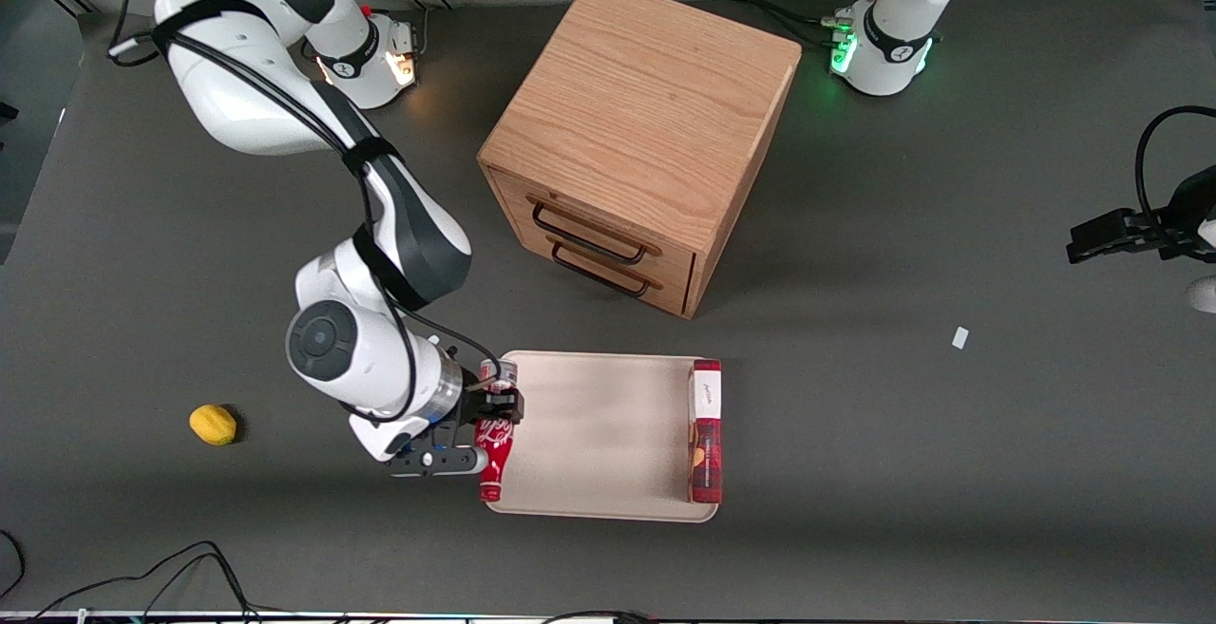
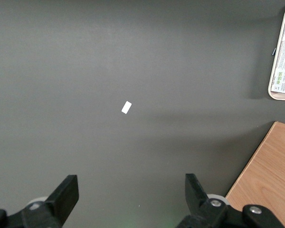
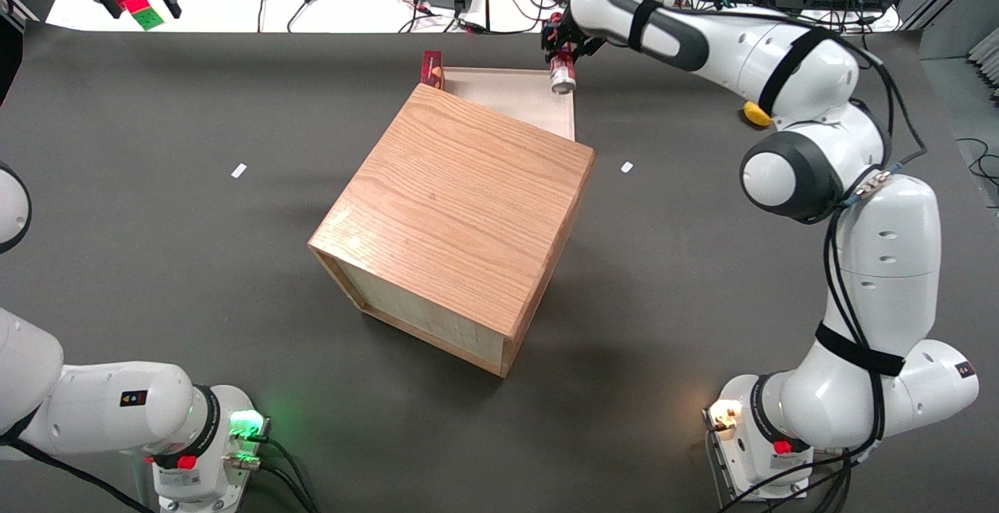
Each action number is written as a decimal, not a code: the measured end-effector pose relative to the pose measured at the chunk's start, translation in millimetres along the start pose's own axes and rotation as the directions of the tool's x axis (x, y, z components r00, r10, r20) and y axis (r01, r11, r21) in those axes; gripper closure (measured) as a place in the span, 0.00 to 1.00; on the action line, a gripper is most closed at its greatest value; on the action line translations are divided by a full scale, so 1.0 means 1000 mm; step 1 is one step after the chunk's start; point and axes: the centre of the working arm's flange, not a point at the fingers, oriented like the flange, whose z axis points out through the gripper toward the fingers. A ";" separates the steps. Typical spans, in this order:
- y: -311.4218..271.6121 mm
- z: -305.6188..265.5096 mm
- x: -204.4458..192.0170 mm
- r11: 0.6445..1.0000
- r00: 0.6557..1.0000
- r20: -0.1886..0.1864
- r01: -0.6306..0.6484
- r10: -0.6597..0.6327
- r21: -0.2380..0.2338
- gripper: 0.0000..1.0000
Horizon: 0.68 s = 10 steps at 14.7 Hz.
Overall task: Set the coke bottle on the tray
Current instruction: 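Carry the held bottle over the cream tray with the right gripper, then lower the bottle onto the tray beside the red box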
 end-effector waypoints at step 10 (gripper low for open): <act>0.022 0.129 -0.010 0.999 0.999 0.038 0.004 -0.002 -0.047 0.46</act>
